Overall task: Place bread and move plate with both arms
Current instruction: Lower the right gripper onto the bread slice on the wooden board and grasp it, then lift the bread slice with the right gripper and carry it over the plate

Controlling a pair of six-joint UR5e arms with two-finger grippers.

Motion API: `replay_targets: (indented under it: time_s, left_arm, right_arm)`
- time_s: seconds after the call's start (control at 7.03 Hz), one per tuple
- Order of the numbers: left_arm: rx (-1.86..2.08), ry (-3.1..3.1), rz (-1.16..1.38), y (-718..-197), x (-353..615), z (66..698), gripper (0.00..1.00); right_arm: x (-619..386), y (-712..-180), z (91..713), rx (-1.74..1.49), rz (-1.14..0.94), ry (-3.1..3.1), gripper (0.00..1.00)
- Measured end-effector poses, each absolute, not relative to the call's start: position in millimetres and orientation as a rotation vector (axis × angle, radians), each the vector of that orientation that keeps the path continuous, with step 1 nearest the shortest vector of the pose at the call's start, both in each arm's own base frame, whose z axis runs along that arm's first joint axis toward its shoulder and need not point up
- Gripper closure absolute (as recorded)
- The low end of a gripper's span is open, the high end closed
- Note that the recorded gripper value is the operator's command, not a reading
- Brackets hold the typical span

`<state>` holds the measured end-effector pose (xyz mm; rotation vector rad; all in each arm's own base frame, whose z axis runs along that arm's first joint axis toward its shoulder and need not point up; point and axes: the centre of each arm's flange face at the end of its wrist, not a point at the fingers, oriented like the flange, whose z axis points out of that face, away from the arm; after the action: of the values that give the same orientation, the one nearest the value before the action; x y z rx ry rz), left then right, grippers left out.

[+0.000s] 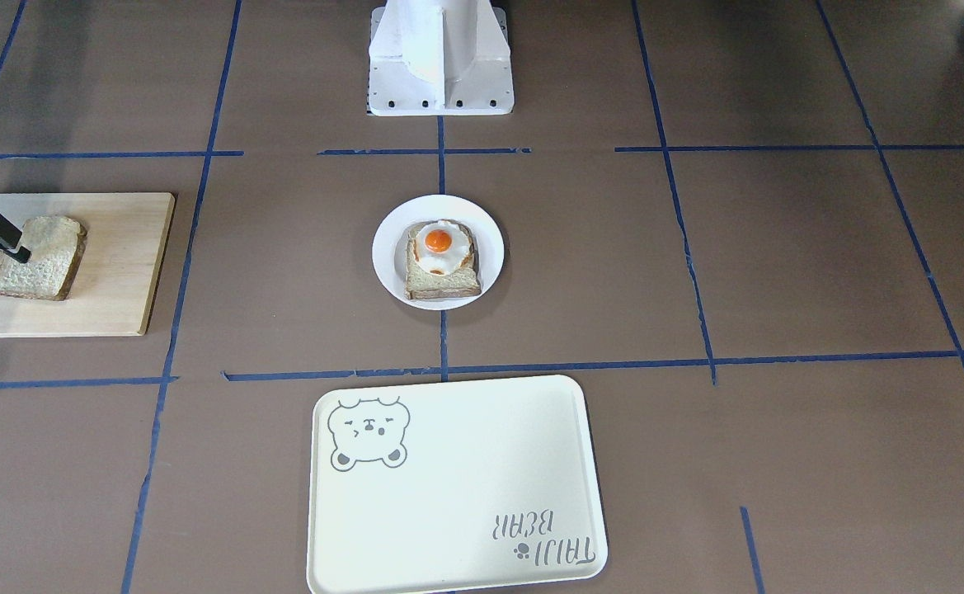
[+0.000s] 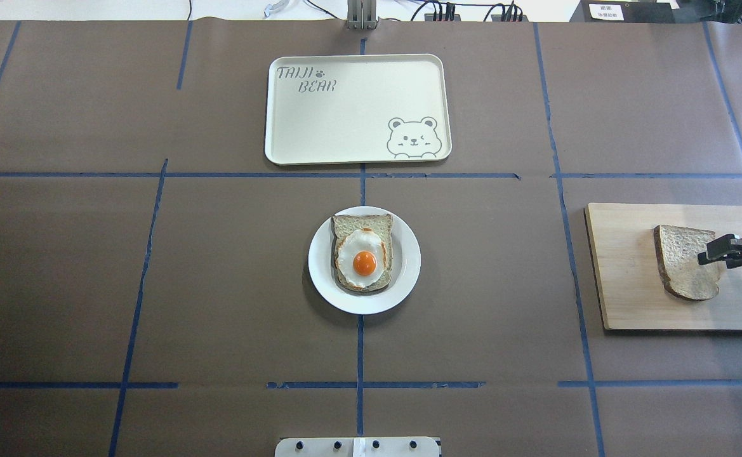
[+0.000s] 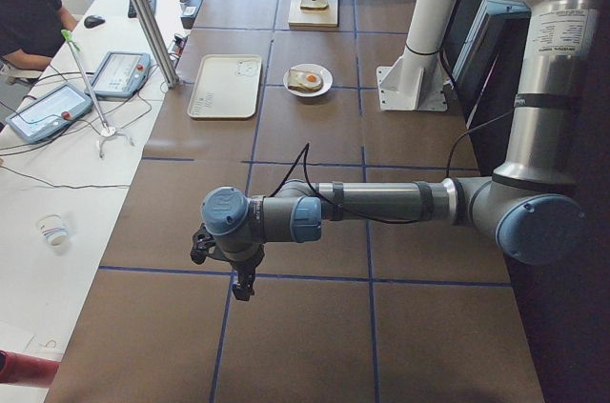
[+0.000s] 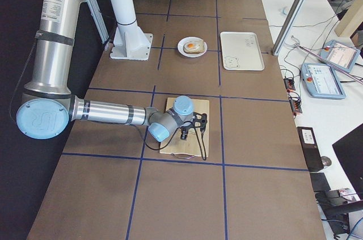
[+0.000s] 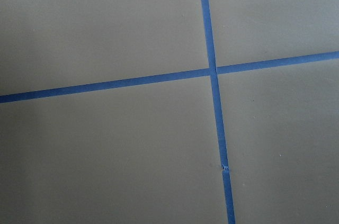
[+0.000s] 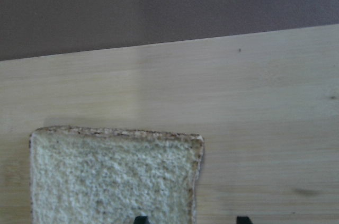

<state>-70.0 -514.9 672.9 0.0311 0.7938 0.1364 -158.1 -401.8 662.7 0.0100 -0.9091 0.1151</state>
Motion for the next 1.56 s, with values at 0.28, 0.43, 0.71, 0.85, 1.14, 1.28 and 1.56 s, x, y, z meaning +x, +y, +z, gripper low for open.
replay_targets:
  time_s: [0.28,0.43,0.71,0.85,1.14,1.28,1.56]
  left_arm:
    - [0.031,0.794,0.136,-514.9,-70.0,672.9,0.00]
    - [0.031,0.794,0.136,-514.9,-70.0,672.9,0.00]
    - [0.031,0.794,0.136,-514.9,-70.0,672.9,0.00]
    - [0.031,0.794,0.136,-514.9,-70.0,672.9,0.00]
    - [0.031,0.794,0.137,-514.9,-70.0,672.8,0.00]
    - [0.032,0.794,0.137,-514.9,-70.0,672.6,0.00]
    - [0.031,0.794,0.136,-514.9,-70.1,673.1,0.00]
  right_arm:
    - [-157.9,-401.5,662.4,0.011,0.114,-0.909,0.81]
    - [-157.7,-401.0,662.5,0.011,0.114,-0.909,0.93]
    - [-157.4,-401.0,660.0,0.016,0.107,-0.913,1.00]
    - [-157.1,-401.0,654.5,0.024,0.100,-0.920,1.00]
    - [-156.2,-400.7,633.2,0.054,0.084,-0.945,1.00]
    - [-151.8,-401.8,614.5,0.074,0.075,-0.978,1.00]
    - [-128.4,-412.5,567.4,0.115,0.055,-1.099,1.00]
